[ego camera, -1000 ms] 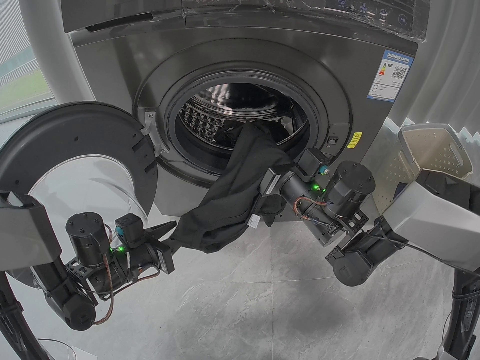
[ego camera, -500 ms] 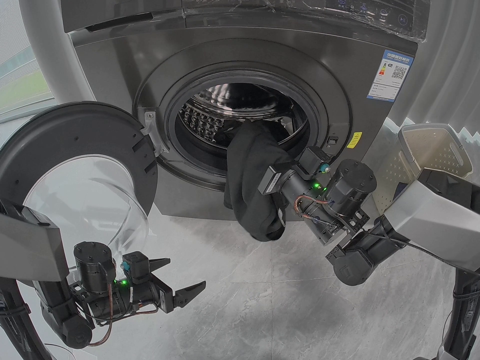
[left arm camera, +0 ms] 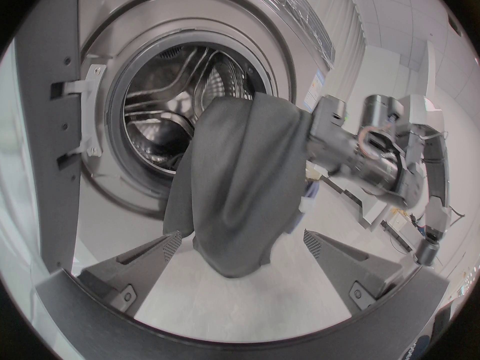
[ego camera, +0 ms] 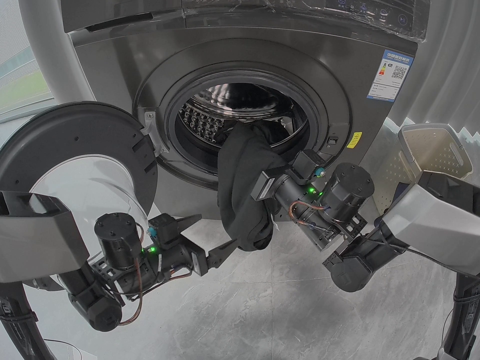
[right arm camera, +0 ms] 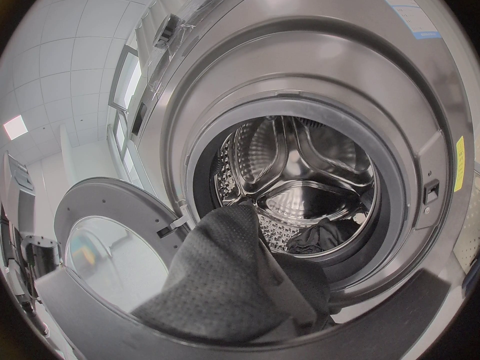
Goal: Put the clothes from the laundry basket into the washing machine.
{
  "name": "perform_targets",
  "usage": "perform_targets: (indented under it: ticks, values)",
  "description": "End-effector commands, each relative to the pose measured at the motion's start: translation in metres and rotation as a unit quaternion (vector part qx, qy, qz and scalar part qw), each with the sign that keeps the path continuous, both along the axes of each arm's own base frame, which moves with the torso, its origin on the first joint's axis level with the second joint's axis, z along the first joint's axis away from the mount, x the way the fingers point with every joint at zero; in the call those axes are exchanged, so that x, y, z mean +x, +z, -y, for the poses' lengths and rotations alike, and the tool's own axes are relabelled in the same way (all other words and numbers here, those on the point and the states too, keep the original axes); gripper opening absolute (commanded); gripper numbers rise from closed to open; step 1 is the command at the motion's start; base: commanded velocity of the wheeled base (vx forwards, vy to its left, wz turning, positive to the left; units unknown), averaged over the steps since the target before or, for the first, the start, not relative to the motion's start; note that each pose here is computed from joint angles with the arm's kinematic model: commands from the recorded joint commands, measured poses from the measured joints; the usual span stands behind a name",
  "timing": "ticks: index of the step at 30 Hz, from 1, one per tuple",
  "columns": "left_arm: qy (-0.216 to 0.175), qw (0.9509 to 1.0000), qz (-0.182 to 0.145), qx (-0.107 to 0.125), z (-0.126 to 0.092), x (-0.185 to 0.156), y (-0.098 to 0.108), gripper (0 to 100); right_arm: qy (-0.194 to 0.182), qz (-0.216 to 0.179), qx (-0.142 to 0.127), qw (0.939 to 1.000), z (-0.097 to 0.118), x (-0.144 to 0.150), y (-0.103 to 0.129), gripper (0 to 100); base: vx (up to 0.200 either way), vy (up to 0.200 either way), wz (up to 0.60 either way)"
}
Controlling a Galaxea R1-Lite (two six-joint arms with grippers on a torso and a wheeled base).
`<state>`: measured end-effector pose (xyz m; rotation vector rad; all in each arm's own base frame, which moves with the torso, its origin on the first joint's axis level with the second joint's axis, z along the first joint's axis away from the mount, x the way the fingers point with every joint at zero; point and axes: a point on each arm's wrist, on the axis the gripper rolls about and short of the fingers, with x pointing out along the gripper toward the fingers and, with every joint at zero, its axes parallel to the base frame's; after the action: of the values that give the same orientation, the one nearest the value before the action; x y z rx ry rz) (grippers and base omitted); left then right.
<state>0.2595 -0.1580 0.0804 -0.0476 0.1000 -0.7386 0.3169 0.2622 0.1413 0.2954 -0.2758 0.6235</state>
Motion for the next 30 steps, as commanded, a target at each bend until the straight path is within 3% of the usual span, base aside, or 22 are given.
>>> perform_targets:
  ticks: [1,8,17,30]
  values:
    - [0.005,0.9998,0.013,-0.012,0.018,0.023,-0.007,100,0.018,-0.006,-0.003,0.9998,-0.010,-0.011,-0.003,0,0.000,0.000,0.00]
    - [0.000,0.9991,0.031,-0.027,0.023,0.029,0.002,100,0.034,-0.008,-0.004,0.9994,-0.020,-0.019,-0.005,0,0.000,0.000,0.00]
    - [0.004,0.9994,0.025,-0.022,0.025,0.034,-0.006,100,0.043,-0.014,-0.003,0.9990,-0.027,-0.032,-0.004,0,0.000,0.000,0.00]
    - [0.046,0.9971,0.048,-0.037,0.028,0.070,-0.013,100,0.053,-0.025,-0.006,0.9983,-0.027,-0.042,-0.007,0,0.000,0.000,0.00]
